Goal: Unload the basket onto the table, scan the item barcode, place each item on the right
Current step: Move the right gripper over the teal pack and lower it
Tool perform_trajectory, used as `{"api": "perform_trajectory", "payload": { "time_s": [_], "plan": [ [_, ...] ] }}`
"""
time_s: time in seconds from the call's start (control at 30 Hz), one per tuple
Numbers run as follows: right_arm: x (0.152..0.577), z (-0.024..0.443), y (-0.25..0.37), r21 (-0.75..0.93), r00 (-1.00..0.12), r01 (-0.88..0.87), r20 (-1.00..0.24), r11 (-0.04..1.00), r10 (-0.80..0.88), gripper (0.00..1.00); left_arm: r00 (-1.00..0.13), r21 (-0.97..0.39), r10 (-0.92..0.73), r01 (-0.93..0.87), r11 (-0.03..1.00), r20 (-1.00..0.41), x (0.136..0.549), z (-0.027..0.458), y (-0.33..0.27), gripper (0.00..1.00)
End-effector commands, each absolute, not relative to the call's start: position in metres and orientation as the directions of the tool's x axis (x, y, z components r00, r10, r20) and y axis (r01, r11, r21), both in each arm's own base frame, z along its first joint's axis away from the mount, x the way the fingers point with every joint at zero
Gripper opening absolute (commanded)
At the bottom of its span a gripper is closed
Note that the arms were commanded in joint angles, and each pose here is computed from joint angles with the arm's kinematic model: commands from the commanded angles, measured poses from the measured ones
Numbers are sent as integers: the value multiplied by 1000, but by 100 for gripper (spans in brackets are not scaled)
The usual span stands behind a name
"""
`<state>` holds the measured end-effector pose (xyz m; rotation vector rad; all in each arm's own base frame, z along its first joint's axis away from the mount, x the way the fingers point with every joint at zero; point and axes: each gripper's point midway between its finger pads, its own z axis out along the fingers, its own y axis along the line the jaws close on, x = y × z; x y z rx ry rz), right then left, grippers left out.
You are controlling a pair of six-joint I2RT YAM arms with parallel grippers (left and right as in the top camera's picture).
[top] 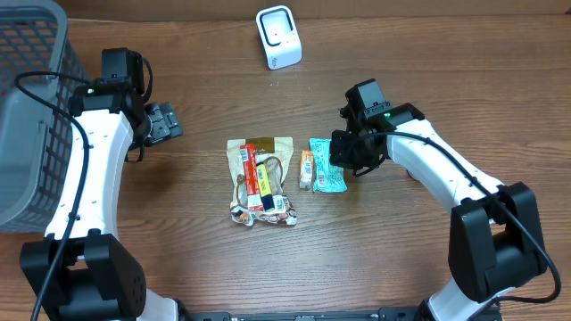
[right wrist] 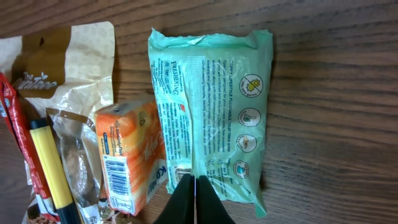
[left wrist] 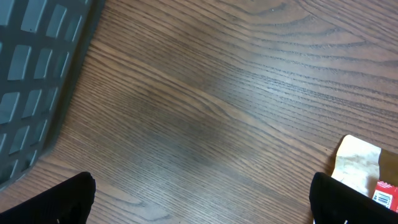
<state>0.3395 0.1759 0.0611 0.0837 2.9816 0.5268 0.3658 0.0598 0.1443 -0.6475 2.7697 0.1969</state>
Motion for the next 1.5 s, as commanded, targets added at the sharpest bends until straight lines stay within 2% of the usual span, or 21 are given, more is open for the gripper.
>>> {"api": "perform_trajectory", "payload": {
  "time_s": [0.0,0.17,0.4,1.23,1.47],
  "plan": [
    [342,62,180,367,-990,50,-103,929,94,4,-857,67,-392,-437,897,-335,369,154,60,100],
    [350,64,183,382,-986,49,-131,923,107,4,-856,67,-393,-438,897,-335,369,154,60,100],
    [346,63,182,378,-985,91,-100,921,138,4,-856,67,-393,-438,897,-335,369,154,60,100],
    [339,65,211,389,-989,7,-134,921,64,8,-856,67,-392,-437,897,-335,369,154,60,100],
    [353,58,180,224,-971,41,-220,974,92,12,-857,67,-392,-437,897,-335,369,154,60,100]
  ]
}}
